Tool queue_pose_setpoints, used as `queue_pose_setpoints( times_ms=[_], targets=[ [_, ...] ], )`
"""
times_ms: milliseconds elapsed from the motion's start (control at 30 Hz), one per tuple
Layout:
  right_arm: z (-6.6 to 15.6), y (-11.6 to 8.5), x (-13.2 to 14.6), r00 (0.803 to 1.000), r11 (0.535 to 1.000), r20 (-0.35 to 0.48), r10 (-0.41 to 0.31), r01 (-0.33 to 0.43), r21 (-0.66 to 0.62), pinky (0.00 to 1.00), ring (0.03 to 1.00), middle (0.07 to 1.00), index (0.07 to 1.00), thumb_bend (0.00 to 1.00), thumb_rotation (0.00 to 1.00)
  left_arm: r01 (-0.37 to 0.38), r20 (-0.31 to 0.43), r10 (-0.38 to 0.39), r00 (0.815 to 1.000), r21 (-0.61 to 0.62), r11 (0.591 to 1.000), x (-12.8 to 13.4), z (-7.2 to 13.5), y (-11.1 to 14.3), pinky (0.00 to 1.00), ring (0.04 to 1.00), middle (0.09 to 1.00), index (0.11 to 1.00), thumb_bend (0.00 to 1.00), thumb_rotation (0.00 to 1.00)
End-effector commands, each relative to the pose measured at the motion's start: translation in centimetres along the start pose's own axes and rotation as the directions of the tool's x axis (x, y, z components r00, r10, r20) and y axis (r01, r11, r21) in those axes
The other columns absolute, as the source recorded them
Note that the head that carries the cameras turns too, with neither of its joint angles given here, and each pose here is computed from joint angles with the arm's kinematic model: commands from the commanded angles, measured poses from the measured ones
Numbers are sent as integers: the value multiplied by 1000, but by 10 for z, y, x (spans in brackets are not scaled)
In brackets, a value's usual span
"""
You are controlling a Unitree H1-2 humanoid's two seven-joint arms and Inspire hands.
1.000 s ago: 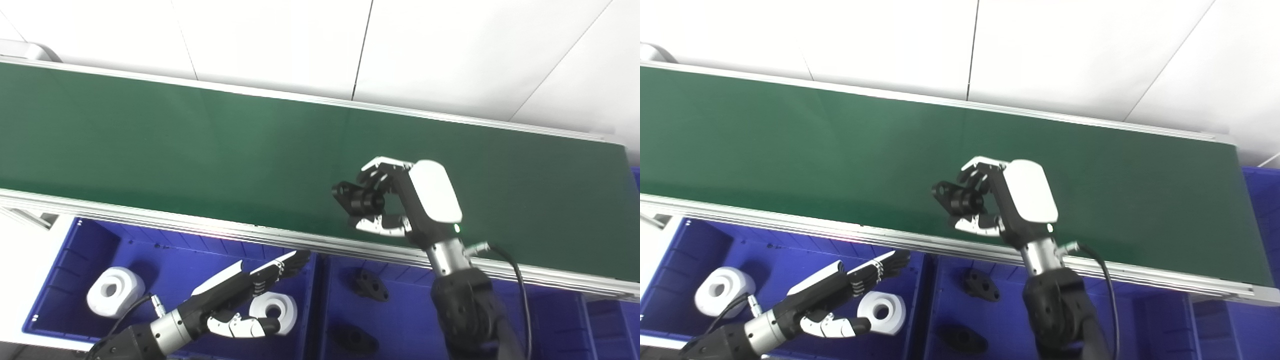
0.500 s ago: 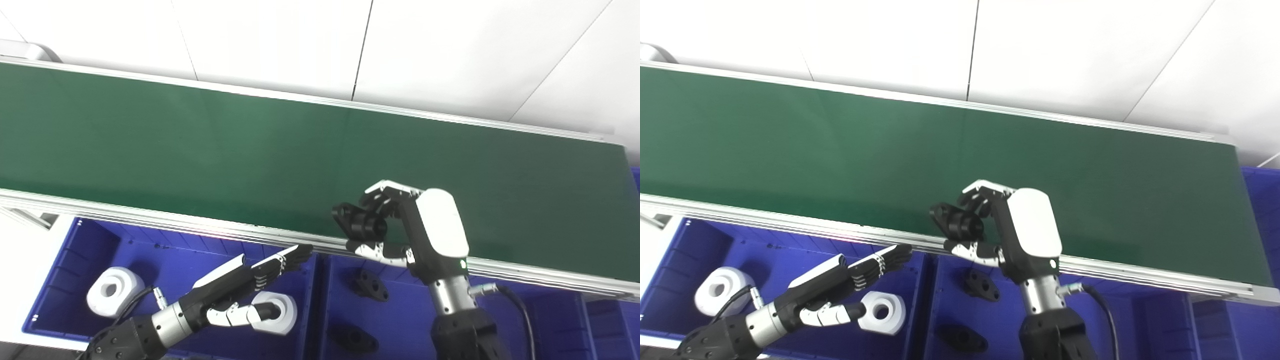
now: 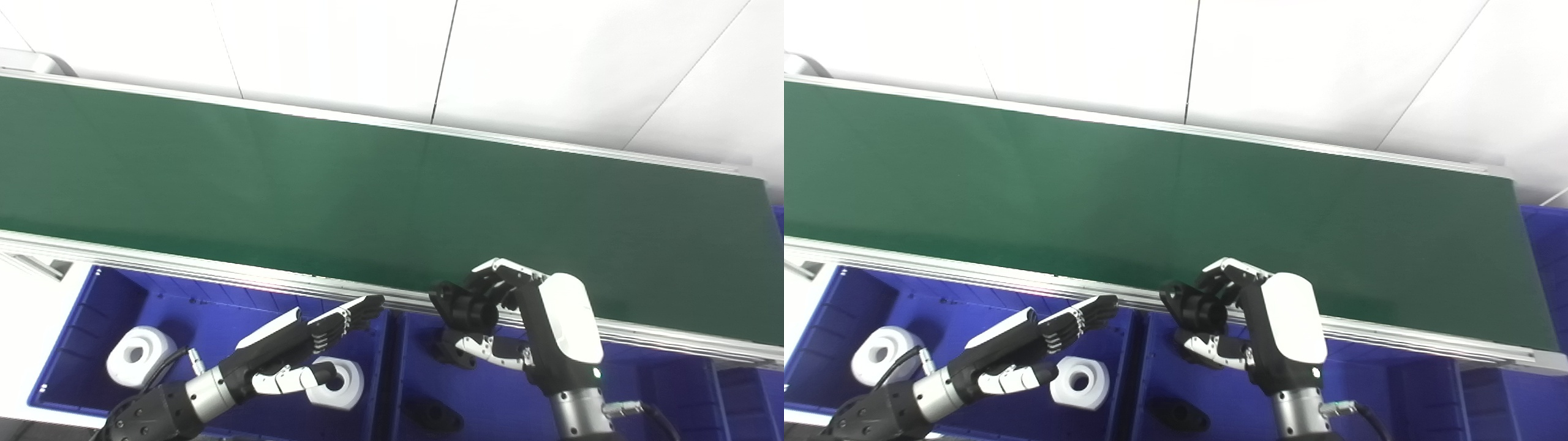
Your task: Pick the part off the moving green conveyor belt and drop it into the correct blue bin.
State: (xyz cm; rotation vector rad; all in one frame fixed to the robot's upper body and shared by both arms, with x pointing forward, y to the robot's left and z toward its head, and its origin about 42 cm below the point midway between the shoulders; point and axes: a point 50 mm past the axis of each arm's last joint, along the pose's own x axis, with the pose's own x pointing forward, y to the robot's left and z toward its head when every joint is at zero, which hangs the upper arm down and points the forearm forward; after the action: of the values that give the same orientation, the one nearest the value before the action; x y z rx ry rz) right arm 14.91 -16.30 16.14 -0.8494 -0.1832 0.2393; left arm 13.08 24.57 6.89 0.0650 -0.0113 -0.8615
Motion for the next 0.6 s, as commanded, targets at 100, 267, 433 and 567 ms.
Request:
queue_pose_setpoints(
  times_ms=[100,267,433,567],
  targets=[
    [6,-5,-15,999,999,10,-40,40,29,358,437,513,526,499,0,-4,28,3,1000,20,1000,-3,10,9,1000,1000,1000,1000,344,734],
    [1,3,-27,999,998,-21,-32,33,56,360,452,509,513,500,0,-6,29,5,1000,7,1000,-2,13,14,1000,1000,1000,1000,356,728],
    [-3,15,-37,998,996,-63,-21,27,84,390,429,497,539,499,0,-11,38,11,999,16,1000,-1,16,18,1000,1000,1000,1000,355,726],
    [-5,22,-42,996,996,-90,-6,14,90,383,424,502,543,498,0,-11,36,10,999,18,1000,-1,17,21,1000,1000,1000,1000,363,728]
  ],
)
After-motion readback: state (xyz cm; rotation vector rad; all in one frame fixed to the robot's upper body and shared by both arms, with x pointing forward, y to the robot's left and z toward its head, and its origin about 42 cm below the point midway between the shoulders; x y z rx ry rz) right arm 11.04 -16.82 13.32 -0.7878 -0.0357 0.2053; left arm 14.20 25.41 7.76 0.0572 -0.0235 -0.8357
